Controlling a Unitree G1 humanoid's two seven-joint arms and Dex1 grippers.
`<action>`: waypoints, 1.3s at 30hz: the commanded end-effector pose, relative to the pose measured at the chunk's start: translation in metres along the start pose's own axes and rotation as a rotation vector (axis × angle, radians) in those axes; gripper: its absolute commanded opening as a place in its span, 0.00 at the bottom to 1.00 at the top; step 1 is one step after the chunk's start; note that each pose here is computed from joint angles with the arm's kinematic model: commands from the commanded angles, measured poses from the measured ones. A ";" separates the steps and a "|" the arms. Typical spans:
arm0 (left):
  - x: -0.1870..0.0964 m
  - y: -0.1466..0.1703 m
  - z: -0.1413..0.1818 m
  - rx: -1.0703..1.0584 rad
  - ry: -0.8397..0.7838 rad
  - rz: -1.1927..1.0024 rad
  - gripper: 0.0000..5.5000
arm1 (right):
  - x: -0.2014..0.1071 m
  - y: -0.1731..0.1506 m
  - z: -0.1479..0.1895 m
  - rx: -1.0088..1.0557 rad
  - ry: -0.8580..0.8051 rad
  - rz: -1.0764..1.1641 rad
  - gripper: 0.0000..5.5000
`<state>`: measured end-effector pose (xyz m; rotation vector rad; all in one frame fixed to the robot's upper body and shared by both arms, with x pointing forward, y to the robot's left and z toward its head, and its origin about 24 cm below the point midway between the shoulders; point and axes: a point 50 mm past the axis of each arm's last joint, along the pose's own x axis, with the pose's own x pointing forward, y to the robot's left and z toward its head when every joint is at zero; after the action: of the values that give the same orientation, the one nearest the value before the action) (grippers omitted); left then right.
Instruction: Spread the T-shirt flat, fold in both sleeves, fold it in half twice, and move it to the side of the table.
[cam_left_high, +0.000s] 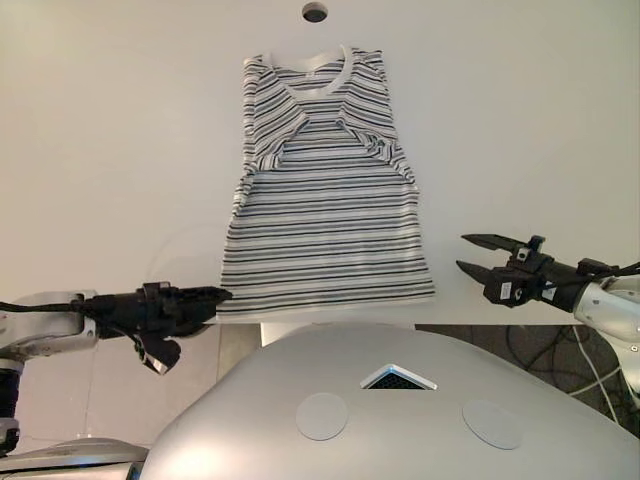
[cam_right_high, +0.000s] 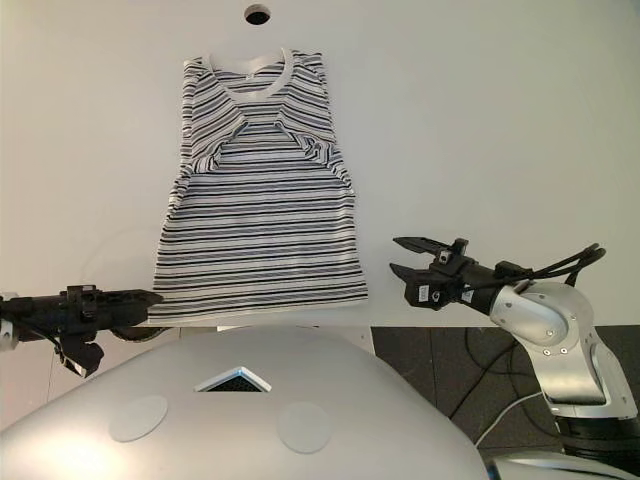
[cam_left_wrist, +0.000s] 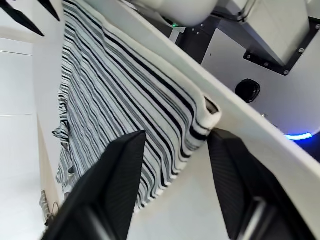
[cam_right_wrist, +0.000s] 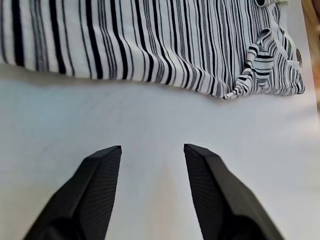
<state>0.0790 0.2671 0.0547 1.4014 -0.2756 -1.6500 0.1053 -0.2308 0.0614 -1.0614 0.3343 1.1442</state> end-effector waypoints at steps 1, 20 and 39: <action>0.006 -0.006 0.000 -0.019 0.001 -0.069 0.41 | -0.001 0.007 0.007 -0.013 -0.011 0.039 0.43; 0.018 0.014 0.011 -0.071 0.006 -0.081 0.00 | 0.020 0.011 0.032 -0.148 -0.120 0.226 0.43; 0.019 0.023 0.008 -0.133 0.026 -0.029 0.00 | 0.023 0.010 0.032 -0.159 -0.136 0.247 0.00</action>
<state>0.0836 0.2356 0.0607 1.3343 -0.1374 -1.6422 0.0959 -0.1895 0.0551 -1.0885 0.2731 1.4794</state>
